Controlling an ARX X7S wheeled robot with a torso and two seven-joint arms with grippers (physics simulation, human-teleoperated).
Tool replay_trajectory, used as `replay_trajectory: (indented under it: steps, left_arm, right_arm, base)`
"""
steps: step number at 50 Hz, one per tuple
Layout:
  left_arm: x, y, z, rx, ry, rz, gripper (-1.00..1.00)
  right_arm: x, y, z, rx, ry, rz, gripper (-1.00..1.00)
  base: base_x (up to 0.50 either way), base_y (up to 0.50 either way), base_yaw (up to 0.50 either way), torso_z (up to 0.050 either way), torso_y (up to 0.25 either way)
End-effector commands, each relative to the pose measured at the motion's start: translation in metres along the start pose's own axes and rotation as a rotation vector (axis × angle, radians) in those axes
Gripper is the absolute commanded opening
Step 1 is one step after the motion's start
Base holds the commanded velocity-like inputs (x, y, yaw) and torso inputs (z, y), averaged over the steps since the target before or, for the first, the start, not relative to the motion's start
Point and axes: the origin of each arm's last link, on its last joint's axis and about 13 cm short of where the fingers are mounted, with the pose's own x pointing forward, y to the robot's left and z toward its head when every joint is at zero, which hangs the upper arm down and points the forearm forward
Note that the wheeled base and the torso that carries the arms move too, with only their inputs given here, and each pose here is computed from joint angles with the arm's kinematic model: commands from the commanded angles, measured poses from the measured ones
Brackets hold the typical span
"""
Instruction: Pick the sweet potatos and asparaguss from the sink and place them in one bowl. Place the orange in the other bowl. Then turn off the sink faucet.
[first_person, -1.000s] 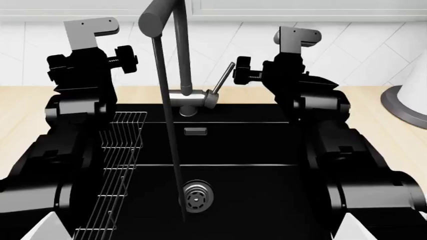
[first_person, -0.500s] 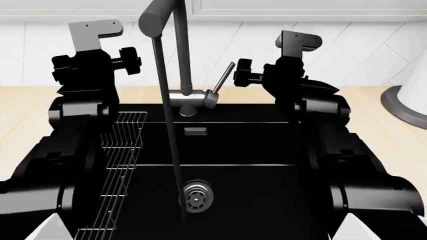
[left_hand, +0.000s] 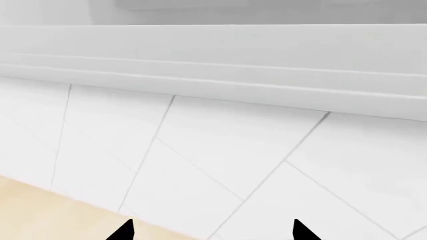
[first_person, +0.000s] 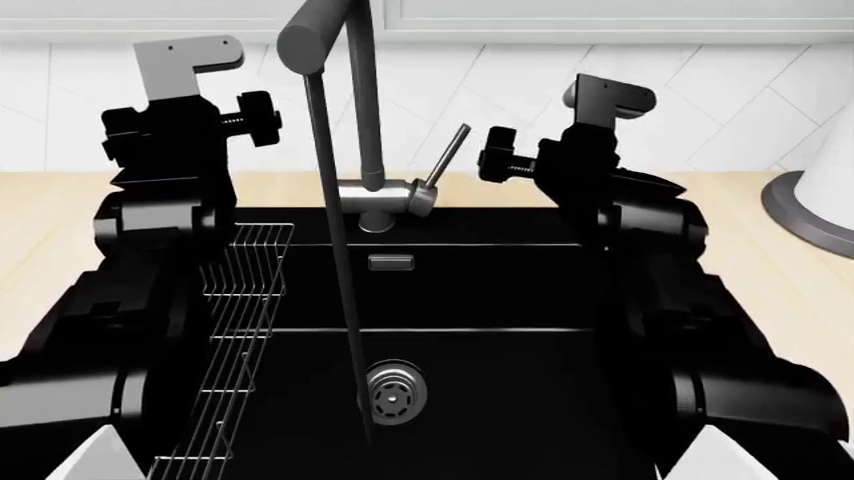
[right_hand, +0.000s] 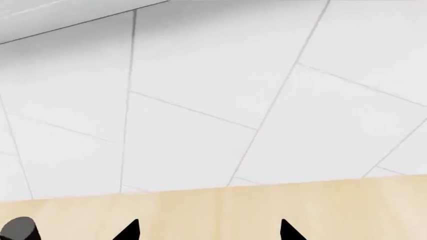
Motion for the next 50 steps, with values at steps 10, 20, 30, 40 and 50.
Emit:
replay_trajectory:
  steps: [10, 20, 30, 40, 50]
  left_arm:
    - [0.0, -0.004, 0.007, -0.016, -0.04, -0.059, 1.0]
    - [0.0, -0.003, 0.008, -0.016, -0.045, -0.072, 1.0]
    - [0.0, -0.003, 0.007, -0.014, -0.047, -0.072, 1.0]
    - [0.001, -0.002, 0.007, -0.017, -0.046, -0.072, 1.0]
    - [0.001, -0.001, 0.007, -0.021, -0.05, -0.071, 1.0]
  right_arm:
    - [0.0, -0.009, -0.012, -0.08, 0.03, -0.039, 1.0]
    - [0.001, -0.009, -0.013, -0.079, 0.022, -0.038, 1.0]
    - [0.001, -0.009, -0.018, -0.09, 0.046, -0.048, 1.0]
    - [0.001, -0.001, -0.019, -0.127, 0.087, -0.008, 1.0]
    - [0.004, 0.011, -0.008, -0.188, -0.003, 0.089, 1.0]
  base:
    - [0.0, 0.0, 0.0, 0.0, 0.0]
    - [0.0, 0.0, 0.0, 0.0, 0.0]
    - [0.0, 0.0, 0.0, 0.0, 0.0]
    - [0.0, 0.0, 0.0, 0.0, 0.0]
    - [0.0, 0.0, 0.0, 0.0, 0.0]
